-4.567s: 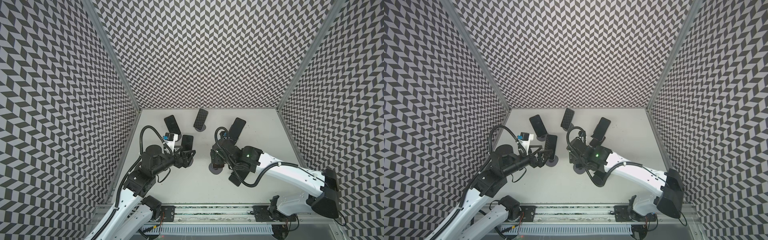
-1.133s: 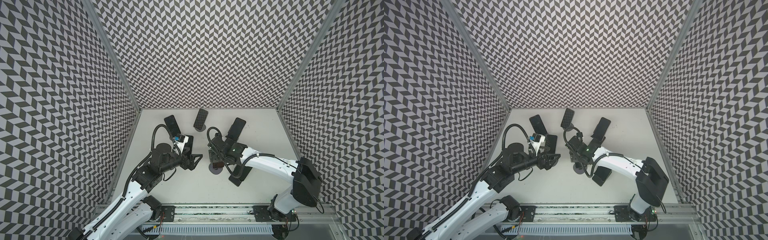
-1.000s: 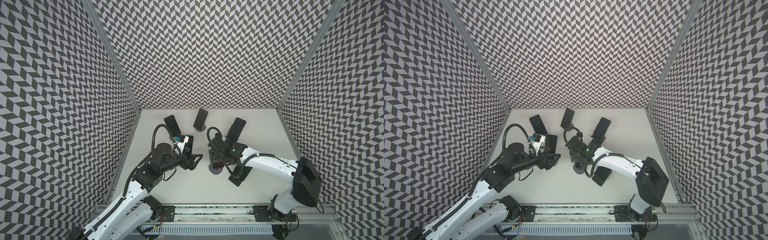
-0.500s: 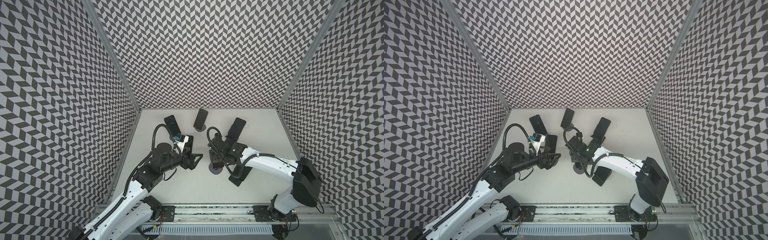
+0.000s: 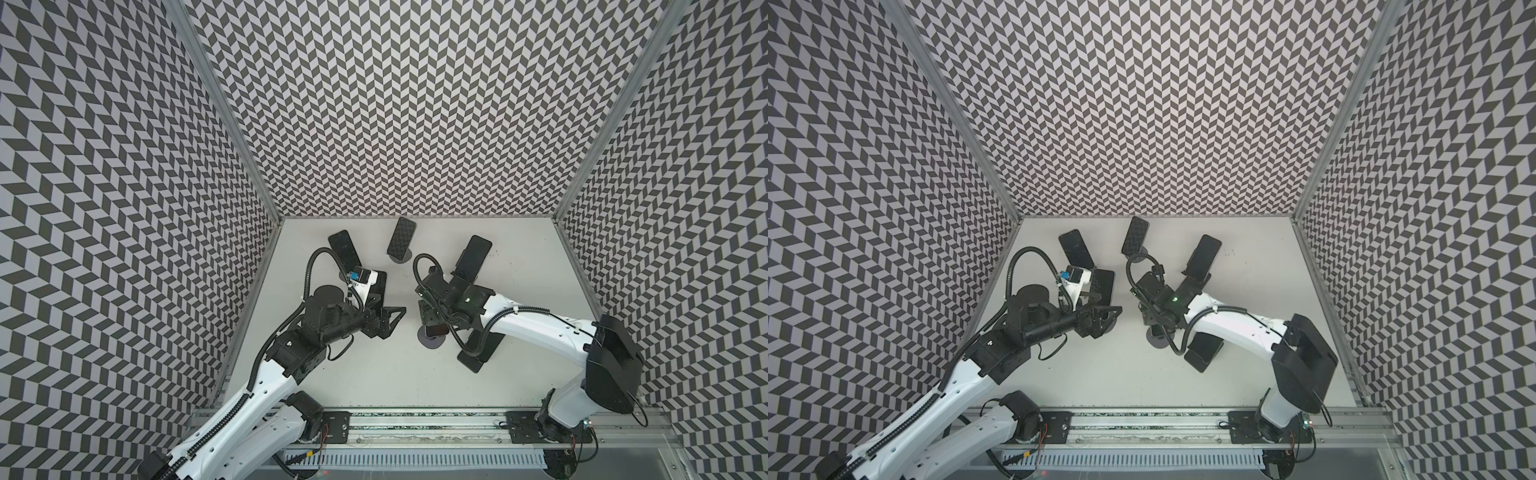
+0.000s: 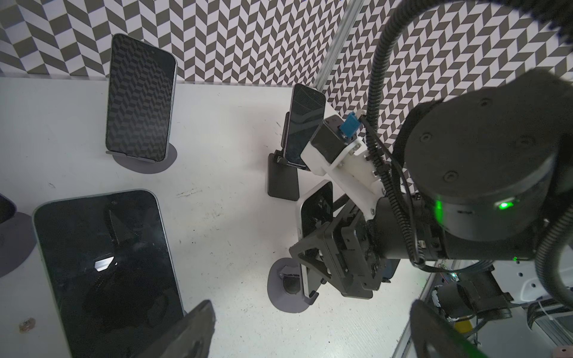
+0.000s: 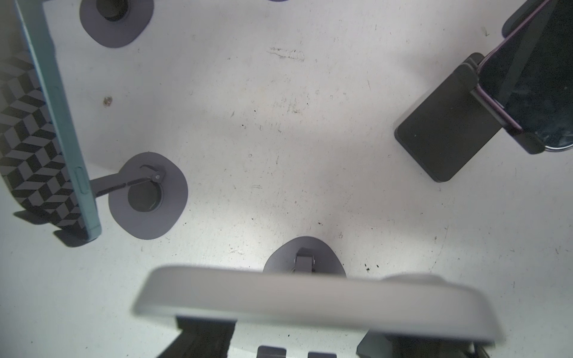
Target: Remove the phone from the phone stand
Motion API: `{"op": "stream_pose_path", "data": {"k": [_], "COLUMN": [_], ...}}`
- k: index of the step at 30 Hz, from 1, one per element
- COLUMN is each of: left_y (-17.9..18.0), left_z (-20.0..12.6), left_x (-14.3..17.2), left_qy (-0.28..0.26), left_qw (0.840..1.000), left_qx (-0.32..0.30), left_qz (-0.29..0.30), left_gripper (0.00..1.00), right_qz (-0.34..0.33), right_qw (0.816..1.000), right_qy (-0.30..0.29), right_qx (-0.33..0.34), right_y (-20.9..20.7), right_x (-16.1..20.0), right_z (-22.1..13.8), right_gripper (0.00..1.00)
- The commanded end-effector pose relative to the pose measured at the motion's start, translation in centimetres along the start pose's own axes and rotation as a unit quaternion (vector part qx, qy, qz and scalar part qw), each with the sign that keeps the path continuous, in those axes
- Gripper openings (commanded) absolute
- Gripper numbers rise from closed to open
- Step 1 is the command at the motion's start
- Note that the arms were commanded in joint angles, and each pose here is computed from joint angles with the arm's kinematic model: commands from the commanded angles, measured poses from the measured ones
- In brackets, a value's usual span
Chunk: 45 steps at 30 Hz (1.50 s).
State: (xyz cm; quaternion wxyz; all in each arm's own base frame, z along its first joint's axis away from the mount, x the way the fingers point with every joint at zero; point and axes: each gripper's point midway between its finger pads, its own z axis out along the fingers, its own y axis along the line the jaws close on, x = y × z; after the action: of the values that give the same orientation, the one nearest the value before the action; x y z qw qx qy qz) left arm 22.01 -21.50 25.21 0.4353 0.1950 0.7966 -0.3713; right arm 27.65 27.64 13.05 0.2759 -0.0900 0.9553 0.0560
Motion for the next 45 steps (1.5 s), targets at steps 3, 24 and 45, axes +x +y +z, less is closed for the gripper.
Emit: {"op": "stream_pose_path", "data": {"k": [3,24,45], "left_y": [-0.8,-0.7,-1.6], "left_z": [-0.2,0.0,0.4], "left_x": [-1.4,-2.4,-5.1], "left_qy": [-0.023,-0.046,-0.073], "left_qw": [1.0,0.998,0.994], "left_qx": [0.01,0.008,0.009], "left_qz": [0.009,0.036,0.077], "left_gripper": [0.98,0.98,0.98], "right_qz": [0.009,0.016,0.028], "right_qw": [0.999,0.997,0.987], "right_qy": [-0.035,-0.067,-0.15], "right_qx": [-0.01,-0.025,-0.042], "right_y": [0.4,-0.1,-0.8], "right_x": [-2.3,-4.2,-8.7], "right_z": [-1.5,-5.4,-11.7], "right_gripper": [0.71,0.7,0.68]}}
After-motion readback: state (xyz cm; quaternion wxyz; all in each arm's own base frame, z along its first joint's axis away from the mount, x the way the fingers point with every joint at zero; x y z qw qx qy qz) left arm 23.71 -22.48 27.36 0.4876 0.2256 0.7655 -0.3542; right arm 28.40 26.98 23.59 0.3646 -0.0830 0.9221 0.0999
